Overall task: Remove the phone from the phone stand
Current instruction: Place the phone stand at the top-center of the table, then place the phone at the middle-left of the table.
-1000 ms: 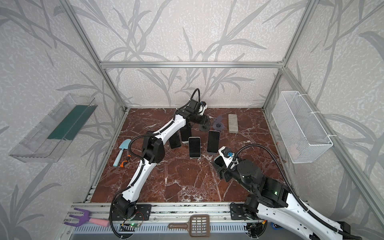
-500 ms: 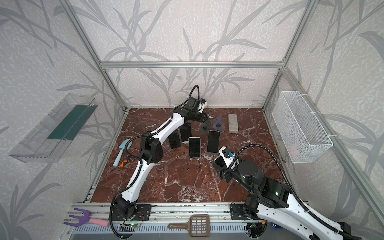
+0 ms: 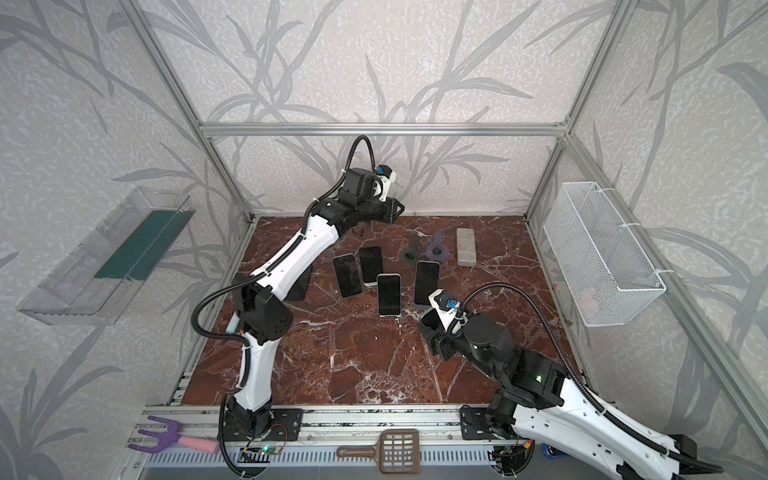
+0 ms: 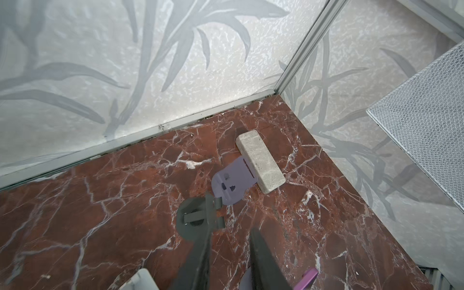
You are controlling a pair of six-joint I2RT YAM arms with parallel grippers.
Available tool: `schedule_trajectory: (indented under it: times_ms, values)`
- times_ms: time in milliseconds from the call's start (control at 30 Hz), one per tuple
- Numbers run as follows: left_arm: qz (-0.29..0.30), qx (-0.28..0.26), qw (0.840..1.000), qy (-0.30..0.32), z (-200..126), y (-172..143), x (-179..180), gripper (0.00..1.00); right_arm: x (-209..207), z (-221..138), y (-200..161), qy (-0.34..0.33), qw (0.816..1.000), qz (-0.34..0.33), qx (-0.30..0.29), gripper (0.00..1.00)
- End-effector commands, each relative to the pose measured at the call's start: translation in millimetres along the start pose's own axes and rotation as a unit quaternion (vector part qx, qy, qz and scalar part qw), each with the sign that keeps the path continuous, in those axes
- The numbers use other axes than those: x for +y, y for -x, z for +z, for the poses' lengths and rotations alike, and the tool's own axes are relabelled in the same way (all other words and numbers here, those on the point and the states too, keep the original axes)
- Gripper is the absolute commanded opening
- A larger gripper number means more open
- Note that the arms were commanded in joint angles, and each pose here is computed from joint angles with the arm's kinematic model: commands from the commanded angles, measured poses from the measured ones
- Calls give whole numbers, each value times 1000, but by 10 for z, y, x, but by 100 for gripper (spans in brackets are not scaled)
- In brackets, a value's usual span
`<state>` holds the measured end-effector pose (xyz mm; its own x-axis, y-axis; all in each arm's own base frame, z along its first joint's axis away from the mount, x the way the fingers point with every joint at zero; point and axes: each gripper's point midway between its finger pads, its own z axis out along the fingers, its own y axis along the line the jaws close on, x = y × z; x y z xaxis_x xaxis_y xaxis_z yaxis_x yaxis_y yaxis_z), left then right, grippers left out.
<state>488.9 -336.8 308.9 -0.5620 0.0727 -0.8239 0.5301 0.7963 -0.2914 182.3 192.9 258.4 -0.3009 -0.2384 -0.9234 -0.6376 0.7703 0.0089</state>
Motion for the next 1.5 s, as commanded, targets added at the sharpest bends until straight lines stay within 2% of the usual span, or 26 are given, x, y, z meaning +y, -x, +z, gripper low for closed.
schedule_trajectory:
  times_ms: [0,133,300,467,567,700,867,1067,1267,1467]
  values:
    - [-4,-82,996,39,-586,301,61,28,124,53,346,22,997,48,-56,56]
    - [-11,-144,986,81,-1343,313,212,33,372,230,432,47,995,65,-57,56]
    - [-20,-202,965,164,-2233,33,547,37,842,469,598,57,995,59,-60,54]
    - [6,-261,928,266,-3062,-363,798,42,1345,738,747,63,994,60,-64,54]
    - [11,-286,905,315,-3405,-593,929,46,1614,908,840,57,994,64,-67,54]
    - [-4,-336,866,371,-3810,-786,1082,49,2009,1186,888,49,992,86,-75,54]
    - [-19,-333,841,426,-4014,-1011,1245,50,2451,1670,804,42,991,112,-57,53]
    - [-42,-385,810,441,-4285,-1113,1285,51,2699,2173,774,6,989,136,-64,54]
    - [-43,-387,805,448,-4301,-1121,1300,52,2780,2543,559,-18,980,195,-39,54]
    - [-55,-410,800,436,-4436,-1178,1270,55,2729,2891,240,-35,966,255,21,56]
